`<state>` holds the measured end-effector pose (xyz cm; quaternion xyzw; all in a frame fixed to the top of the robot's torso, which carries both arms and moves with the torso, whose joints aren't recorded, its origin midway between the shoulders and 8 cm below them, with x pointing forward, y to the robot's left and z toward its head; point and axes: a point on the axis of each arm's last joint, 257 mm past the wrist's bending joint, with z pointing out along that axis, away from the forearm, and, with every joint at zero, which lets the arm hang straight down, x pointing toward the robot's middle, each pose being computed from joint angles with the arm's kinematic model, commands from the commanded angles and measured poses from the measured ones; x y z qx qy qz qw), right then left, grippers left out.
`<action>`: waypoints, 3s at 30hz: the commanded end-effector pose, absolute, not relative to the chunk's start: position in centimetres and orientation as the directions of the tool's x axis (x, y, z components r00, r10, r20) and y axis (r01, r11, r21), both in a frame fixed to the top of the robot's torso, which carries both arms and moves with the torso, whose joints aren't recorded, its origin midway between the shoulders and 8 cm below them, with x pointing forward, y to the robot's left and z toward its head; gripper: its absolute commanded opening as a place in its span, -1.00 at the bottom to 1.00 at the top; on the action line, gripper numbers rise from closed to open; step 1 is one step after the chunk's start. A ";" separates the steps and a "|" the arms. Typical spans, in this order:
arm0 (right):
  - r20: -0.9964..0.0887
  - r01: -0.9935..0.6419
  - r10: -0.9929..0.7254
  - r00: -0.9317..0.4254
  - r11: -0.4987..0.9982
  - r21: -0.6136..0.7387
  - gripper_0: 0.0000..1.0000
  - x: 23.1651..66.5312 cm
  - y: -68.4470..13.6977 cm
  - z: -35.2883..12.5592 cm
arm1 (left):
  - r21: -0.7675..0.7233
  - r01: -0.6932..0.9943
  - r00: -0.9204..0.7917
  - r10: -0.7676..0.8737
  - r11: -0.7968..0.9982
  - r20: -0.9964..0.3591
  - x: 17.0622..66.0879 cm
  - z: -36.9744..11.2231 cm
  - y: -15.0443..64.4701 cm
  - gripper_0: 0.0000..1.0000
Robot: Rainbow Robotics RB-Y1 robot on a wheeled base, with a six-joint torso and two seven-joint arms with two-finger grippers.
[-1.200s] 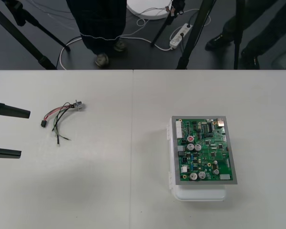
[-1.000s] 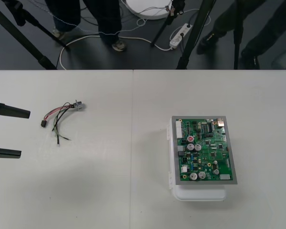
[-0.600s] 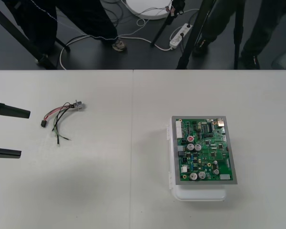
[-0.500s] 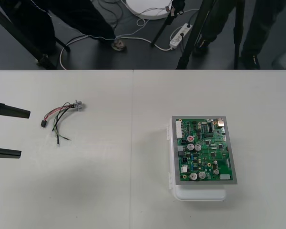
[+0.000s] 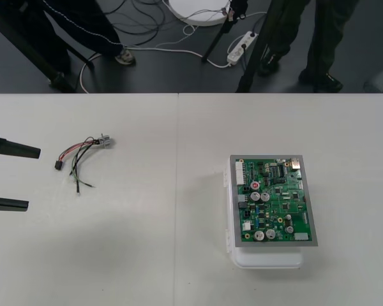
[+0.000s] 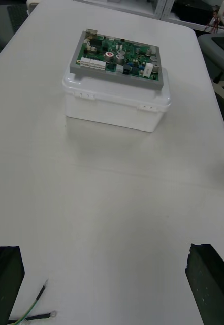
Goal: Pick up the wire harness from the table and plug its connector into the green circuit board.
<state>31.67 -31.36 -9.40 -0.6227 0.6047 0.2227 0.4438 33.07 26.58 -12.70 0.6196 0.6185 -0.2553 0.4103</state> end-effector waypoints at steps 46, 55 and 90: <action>-0.818 -0.948 -0.549 0.172 0.133 -0.288 1.00 31.6 -31.4 -9.0 | 0.176 0.981 0.101 0.573 0.077 -0.813 32.8 -14.7 26.2 0.89; -0.818 -0.948 -0.549 0.172 0.133 -0.288 1.00 31.6 -31.4 -9.0 | 0.275 0.960 0.190 0.623 0.042 -0.759 35.1 -13.4 26.3 0.89; -0.838 -0.973 -0.541 0.073 0.145 -0.179 1.00 29.9 -31.6 -12.4 | 0.602 0.618 0.739 0.633 -0.505 -0.228 48.7 -13.9 23.3 0.89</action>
